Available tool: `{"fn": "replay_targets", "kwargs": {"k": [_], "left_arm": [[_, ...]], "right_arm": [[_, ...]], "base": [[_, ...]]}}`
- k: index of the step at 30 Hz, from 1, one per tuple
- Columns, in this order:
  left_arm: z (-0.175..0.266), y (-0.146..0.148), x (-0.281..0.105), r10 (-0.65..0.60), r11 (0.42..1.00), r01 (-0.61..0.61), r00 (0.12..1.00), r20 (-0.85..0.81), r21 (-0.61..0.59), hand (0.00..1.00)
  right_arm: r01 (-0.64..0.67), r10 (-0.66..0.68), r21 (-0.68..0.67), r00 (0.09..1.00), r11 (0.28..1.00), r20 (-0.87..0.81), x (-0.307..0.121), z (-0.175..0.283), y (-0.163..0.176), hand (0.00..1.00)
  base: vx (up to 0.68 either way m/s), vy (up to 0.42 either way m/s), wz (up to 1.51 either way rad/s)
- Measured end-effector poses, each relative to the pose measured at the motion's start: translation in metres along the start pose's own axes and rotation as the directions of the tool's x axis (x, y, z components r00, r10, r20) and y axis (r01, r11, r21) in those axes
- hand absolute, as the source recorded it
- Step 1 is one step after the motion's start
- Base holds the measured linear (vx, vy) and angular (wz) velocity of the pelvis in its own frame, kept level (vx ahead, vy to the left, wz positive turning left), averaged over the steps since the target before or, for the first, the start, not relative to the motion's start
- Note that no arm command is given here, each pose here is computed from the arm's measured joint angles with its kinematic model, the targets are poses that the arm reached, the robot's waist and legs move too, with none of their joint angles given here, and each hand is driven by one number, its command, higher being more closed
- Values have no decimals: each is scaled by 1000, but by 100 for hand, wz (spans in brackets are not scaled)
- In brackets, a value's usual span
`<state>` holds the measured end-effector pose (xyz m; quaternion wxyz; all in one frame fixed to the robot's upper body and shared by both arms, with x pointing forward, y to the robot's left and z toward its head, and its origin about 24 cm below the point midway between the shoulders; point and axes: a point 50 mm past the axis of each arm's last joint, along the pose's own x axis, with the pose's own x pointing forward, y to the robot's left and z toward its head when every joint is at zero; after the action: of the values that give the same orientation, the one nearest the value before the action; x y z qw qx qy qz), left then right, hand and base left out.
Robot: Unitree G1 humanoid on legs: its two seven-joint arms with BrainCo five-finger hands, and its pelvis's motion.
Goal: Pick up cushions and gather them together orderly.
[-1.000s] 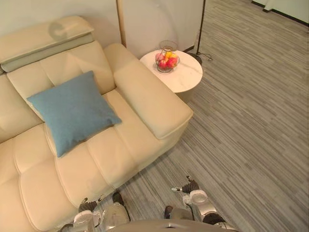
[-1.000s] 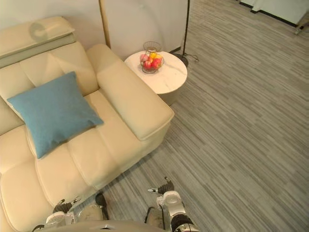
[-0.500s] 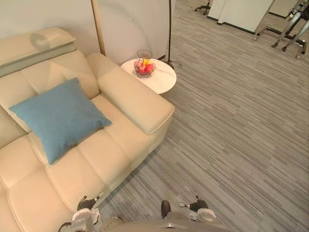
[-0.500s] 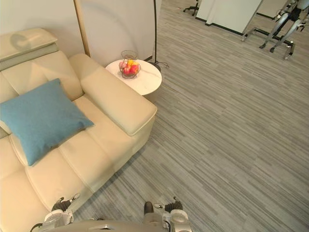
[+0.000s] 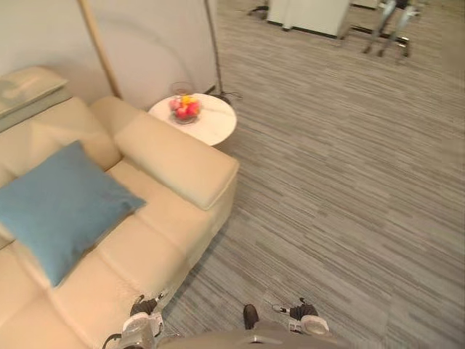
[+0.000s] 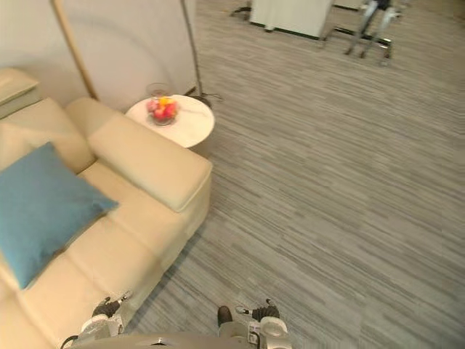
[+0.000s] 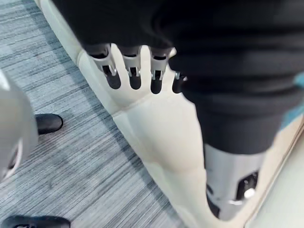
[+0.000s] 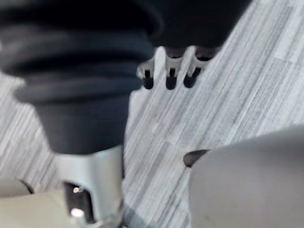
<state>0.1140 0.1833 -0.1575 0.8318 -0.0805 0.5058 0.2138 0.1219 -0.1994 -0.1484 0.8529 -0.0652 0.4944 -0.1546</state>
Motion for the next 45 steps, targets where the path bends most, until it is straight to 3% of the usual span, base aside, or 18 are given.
{"fn": "replay_targets", "kwargs": {"k": [13, 26, 36, 45], "left_arm": [[18, -27, 0, -76, 996, 73, 996, 50, 44, 0], [-3, -2, -5, -3, 1000, 4, 999, 49, -18, 0], [-3, -2, -3, -13, 999, 12, 999, 37, 37, 0], [8, -2, 1, -46, 982, 34, 997, 62, 185, 0]], "right_arm": [[70, -68, 128, 998, 989, -18, 5, 5, -20, 0], [98, -94, 188, 995, 977, -28, 2, 1, -18, 0], [115, -107, 218, 993, 969, -51, -1, -8, -15, 0], [45, -54, 216, 998, 975, 39, 8, 36, 3, 0]], "base": [[104, -127, -86], [102, 137, -109], [249, 205, -84], [114, 63, -100]]}}
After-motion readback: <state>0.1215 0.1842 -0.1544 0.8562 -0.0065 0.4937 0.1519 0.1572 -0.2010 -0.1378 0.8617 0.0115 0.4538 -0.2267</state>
